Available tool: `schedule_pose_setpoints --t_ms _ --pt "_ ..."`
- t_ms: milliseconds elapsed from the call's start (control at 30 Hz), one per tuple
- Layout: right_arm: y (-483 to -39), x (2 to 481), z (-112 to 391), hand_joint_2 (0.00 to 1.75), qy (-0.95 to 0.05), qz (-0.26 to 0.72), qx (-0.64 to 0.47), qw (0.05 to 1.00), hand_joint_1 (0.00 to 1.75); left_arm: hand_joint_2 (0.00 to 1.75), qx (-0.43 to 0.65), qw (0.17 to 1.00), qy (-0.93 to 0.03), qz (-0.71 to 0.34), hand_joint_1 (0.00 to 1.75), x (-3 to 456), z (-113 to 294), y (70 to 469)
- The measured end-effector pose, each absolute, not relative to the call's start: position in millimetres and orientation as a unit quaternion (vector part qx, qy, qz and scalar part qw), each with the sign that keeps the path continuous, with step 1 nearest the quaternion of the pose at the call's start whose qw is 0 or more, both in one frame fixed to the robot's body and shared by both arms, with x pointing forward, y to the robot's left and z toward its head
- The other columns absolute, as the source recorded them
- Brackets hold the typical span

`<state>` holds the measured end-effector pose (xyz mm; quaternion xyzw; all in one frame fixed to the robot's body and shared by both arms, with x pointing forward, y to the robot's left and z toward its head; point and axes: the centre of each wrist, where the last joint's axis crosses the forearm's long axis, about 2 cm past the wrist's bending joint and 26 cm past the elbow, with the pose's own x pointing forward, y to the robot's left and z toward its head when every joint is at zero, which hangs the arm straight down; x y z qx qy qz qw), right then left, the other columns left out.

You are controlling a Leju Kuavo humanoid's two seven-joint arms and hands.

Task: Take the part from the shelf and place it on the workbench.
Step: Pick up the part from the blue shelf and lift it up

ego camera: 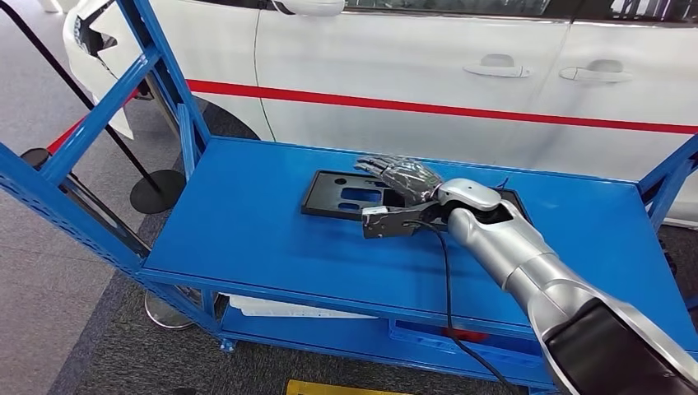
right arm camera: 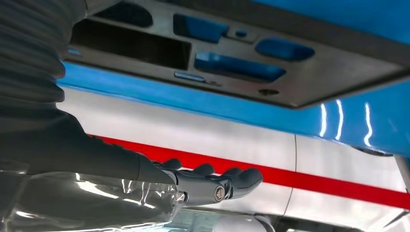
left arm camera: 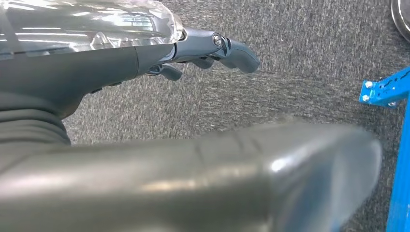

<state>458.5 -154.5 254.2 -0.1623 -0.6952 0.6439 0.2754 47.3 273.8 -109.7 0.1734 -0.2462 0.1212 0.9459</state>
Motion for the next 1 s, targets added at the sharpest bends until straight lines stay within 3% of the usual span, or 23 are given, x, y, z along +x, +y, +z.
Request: schedule_pose_setpoints --t_ms 1000 --pt "-145.0 435.3 211.2 1.75 -0.726 0.596 -0.174 0.295 0.00 0.00 0.189 0.943 -0.242 0.124 0.00 41.0 -110.4 277.2"
